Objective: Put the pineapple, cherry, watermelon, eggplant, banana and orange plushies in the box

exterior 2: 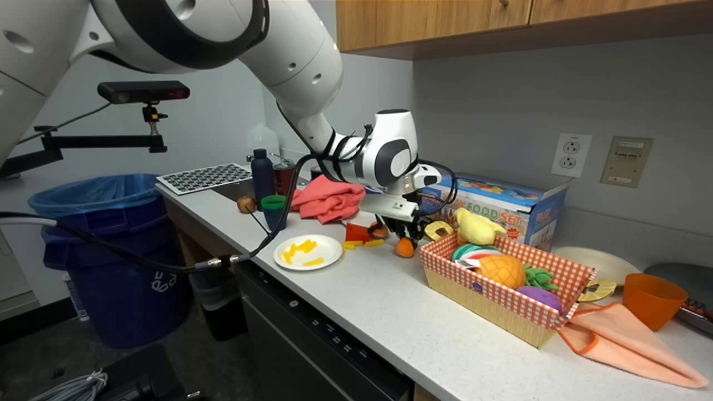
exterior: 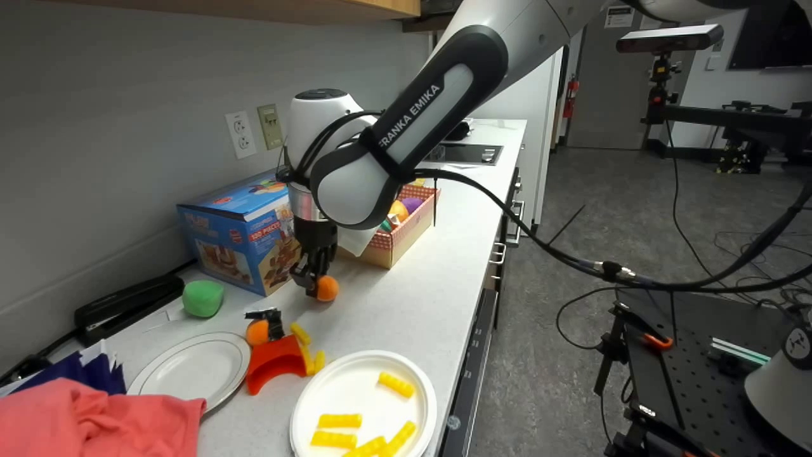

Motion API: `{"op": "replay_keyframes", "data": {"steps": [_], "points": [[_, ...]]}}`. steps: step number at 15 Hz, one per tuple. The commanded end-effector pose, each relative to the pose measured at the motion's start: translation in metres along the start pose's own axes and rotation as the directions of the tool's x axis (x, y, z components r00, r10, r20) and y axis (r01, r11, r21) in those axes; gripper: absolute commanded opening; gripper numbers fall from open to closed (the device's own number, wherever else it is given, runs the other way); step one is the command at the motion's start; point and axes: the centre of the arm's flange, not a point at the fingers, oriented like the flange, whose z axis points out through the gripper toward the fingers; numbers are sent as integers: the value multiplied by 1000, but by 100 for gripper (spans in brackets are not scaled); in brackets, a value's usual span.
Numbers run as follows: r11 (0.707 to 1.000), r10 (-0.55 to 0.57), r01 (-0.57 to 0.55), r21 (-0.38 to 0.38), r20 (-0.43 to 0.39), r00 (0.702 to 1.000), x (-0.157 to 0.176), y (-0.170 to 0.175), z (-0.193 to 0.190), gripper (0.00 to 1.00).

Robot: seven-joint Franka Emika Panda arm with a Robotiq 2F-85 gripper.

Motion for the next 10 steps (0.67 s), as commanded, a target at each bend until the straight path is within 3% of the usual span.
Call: {"op": "replay_keyframes", "data": {"steps": [1,6,10], "points": [[1000,-2,2,-4,-20,1000,1,-6,-27,2],[997,-48,41,-61,-116,992,-17,-4,-94,4],[994,-6,-12,-105,-170,985,-37,18,-136,4]]}}
